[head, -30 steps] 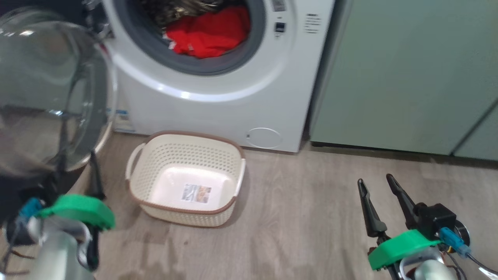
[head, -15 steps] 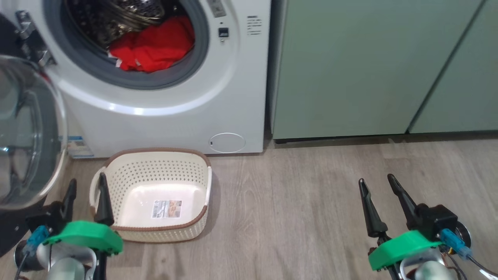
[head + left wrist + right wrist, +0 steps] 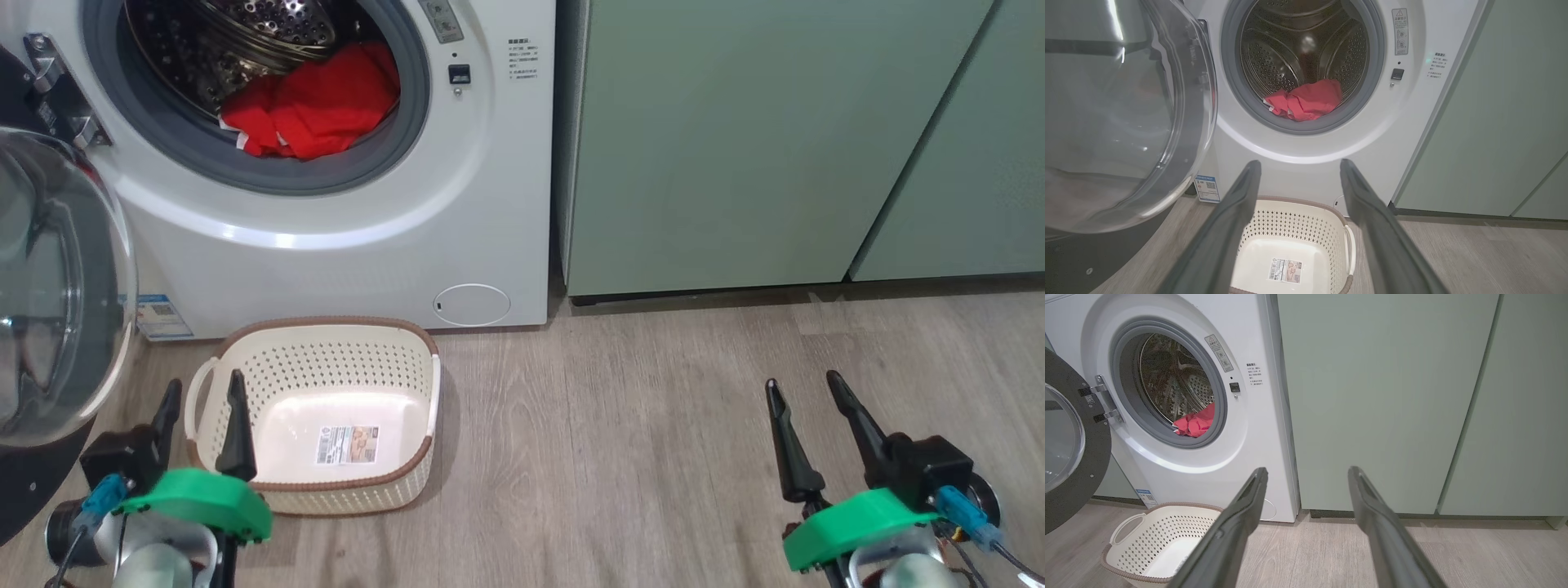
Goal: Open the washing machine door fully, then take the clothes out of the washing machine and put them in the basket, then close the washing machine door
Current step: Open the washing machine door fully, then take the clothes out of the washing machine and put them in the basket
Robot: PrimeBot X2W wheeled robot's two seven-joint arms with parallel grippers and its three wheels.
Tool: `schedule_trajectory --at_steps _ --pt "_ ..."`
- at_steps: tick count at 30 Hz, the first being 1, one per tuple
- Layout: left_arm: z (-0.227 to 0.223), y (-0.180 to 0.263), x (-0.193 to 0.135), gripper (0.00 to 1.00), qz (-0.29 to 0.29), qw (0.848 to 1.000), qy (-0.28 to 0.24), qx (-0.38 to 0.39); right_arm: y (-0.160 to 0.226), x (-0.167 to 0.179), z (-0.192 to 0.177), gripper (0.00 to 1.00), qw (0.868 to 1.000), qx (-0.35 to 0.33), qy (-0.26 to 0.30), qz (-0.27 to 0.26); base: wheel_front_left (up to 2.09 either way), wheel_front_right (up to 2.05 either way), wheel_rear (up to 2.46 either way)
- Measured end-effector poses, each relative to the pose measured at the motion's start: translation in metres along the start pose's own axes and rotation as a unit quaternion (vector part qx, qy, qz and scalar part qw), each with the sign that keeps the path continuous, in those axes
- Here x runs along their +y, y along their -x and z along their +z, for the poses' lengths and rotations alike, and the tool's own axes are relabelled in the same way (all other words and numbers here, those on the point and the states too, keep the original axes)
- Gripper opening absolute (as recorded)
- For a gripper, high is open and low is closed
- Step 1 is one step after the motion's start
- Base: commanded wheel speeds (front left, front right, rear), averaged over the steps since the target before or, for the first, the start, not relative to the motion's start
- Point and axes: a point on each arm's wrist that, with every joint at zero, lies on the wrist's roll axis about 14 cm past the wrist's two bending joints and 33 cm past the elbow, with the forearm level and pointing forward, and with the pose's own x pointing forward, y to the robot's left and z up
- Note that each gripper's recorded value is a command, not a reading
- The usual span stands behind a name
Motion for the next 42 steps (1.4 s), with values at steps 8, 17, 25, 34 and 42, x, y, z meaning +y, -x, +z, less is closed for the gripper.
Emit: schedule_trajectory --at_steps 8,17,25,34,42 --pt "-0.002 0.003 0.003 1.0 0.002 1.0 0.001 0.004 -0.002 0.001 0.001 1.0 1.0 -0.001 0.0 0.002 0.0 0.0 0.0" --pt "-0.005 0.004 0.005 1.0 0.005 1.0 0.004 0.008 -0.003 0.002 -0.001 1.0 1.0 0.001 0.0 0.004 0.0 0.0 0.0" --pt "-0.002 0.004 0.008 1.0 0.009 1.0 0.014 0.001 -0.004 0.003 -0.003 1.0 1.0 0.004 -0.001 0.006 0.8 -0.8 0.0" --pt "-0.001 0.004 0.012 1.0 0.015 1.0 0.016 0.001 -0.002 0.006 -0.01 1.0 1.0 0.014 -0.004 0.009 1.91 -1.91 0.0" --pt "-0.002 0.005 0.018 1.0 0.021 1.0 0.007 0.003 -0.004 0.007 -0.012 1.0 1.0 0.017 -0.004 0.012 1.96 -1.96 0.0"
